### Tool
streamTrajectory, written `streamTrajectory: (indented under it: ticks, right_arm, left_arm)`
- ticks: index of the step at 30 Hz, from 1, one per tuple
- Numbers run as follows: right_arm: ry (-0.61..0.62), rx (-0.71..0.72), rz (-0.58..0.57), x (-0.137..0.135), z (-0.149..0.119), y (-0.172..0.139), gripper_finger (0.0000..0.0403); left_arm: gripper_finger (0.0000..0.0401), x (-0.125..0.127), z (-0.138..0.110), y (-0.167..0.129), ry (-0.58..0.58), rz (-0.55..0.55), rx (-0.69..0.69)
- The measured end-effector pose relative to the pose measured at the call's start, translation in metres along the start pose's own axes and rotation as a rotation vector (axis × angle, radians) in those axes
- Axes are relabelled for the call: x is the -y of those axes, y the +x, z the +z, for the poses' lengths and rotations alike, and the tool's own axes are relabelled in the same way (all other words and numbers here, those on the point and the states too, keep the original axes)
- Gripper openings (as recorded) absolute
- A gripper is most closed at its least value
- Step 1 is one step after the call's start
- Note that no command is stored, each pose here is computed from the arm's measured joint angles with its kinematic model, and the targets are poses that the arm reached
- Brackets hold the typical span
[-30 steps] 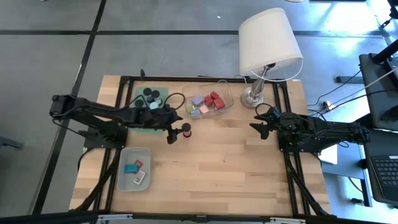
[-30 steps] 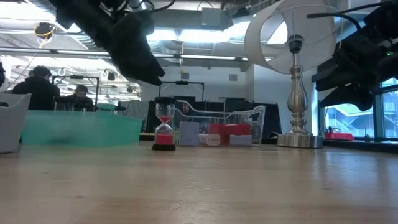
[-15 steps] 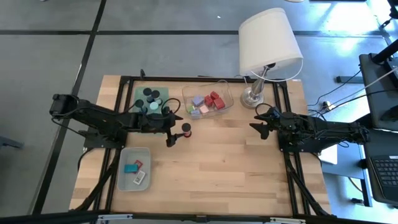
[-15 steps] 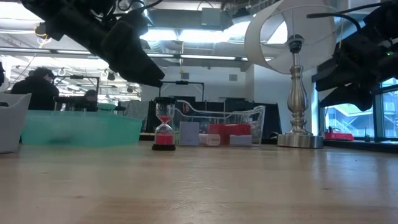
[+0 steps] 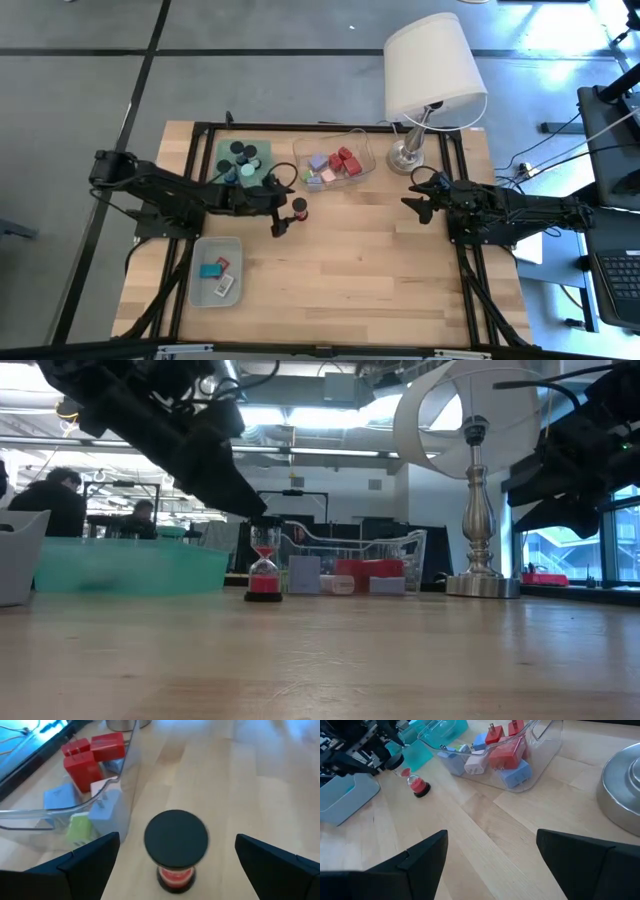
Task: Pick & Place Office items
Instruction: Put the red hourglass into the green bin
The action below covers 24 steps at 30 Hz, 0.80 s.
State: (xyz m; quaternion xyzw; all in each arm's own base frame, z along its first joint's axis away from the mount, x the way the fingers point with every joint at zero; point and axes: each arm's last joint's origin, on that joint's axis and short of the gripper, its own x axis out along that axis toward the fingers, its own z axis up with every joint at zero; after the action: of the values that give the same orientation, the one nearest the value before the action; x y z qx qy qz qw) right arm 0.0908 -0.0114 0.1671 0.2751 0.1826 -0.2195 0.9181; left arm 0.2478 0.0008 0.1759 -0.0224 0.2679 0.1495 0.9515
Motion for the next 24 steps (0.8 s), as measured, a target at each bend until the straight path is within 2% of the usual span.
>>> streamTrajectory:
  ticks: [6,14,18,24]
  right_arm:
    - [0.000,0.000,0.000,0.000,0.000,0.000,0.0307]
    - [0.000,0.000,0.000,0.000,0.000,0.000,0.0307]
    - [0.000,0.000,0.000,0.000,0.000,0.000,0.0307]
    - [0.000,0.000,0.000,0.000,0.000,0.000,0.0307]
  left_arm:
    - [0.0395,0.001,-0.008,0.015,-0.001,0.056,-0.012]
    - [0.0384,0.005,-0.012,0.026,-0.137,0.046,0.007]
    - [0.0351,0.005,-0.012,0.026,-0.159,0.047,0.008]
    - [0.0273,0.005,-0.012,0.026,-0.159,0.048,0.010]
